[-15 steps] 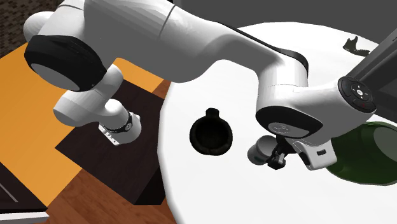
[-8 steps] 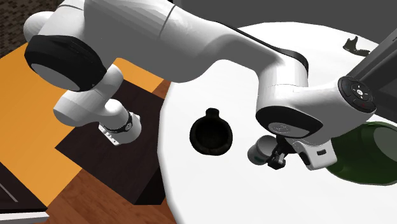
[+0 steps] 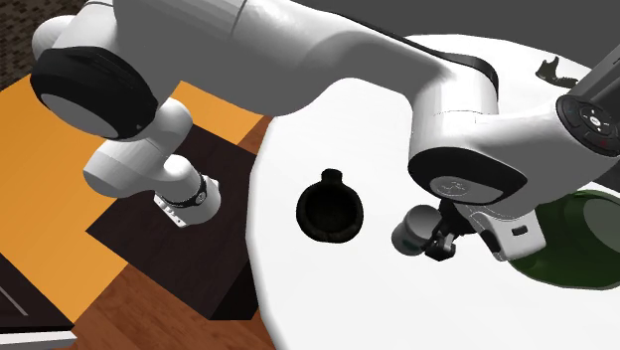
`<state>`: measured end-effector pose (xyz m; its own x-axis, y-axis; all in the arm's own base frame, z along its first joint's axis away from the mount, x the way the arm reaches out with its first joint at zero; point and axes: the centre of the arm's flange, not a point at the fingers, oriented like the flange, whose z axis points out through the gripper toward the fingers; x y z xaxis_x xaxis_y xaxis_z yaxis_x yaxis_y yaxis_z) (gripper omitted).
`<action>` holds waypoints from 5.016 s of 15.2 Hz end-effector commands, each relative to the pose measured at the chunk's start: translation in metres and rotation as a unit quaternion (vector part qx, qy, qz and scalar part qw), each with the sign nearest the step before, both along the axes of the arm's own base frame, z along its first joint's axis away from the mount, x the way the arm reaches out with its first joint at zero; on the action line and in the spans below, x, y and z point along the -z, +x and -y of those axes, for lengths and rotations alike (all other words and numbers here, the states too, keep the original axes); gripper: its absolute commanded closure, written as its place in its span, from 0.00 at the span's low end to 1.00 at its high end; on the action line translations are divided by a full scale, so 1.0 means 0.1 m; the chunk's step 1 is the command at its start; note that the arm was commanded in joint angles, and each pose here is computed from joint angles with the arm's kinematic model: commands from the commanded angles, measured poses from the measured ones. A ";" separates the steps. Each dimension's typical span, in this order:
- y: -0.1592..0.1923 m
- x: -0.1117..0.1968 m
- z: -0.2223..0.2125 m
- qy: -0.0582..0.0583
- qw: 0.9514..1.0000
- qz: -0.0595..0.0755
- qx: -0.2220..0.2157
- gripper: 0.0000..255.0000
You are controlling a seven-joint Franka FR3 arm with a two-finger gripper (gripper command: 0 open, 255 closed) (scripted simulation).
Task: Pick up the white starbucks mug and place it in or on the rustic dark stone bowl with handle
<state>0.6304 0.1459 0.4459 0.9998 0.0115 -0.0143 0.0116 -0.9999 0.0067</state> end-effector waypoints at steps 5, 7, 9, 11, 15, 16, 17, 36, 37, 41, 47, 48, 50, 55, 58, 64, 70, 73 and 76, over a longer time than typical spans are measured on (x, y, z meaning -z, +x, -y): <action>0.00 -0.32 0.00 0.000 1.000 0.000 0.000 1.00; 0.00 -0.43 0.00 0.000 1.000 0.000 0.000 1.00; 0.00 -0.53 0.00 0.000 1.000 0.000 0.000 1.00; 0.00 -0.64 0.00 0.000 1.000 0.000 0.000 1.00; 0.00 -0.85 0.00 0.000 1.000 0.000 0.000 1.00; 0.00 -0.90 0.00 0.000 1.000 0.000 0.000 1.00; 0.00 -0.96 0.00 0.000 1.000 0.000 0.000 1.00; -1.41 -1.65 0.12 0.000 1.000 0.000 0.000 1.00; -1.54 -1.68 0.13 0.000 1.000 0.000 0.000 1.00; -2.04 -1.79 0.17 0.000 1.000 0.000 0.000 1.00; -2.04 -1.47 0.17 0.000 1.000 0.000 0.000 1.00; -2.04 -1.42 0.17 0.000 1.000 0.000 0.000 1.00; -2.04 -1.32 0.17 0.000 1.000 0.000 0.000 1.00; -2.04 -1.05 0.17 0.000 1.000 0.000 0.000 1.00; -2.04 -0.89 0.17 0.000 1.000 0.000 0.000 1.00; -2.05 -0.64 0.17 0.000 1.000 0.000 0.000 1.00; -2.04 -0.64 0.17 0.000 1.000 0.000 0.000 1.00; -2.04 -0.64 0.17 0.000 1.000 0.000 0.000 0.00; -2.04 -0.64 0.17 0.000 1.000 0.000 0.000 0.00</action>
<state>0.4259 0.1289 0.5096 0.9998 0.0115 -0.0137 0.0116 -0.9999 0.0067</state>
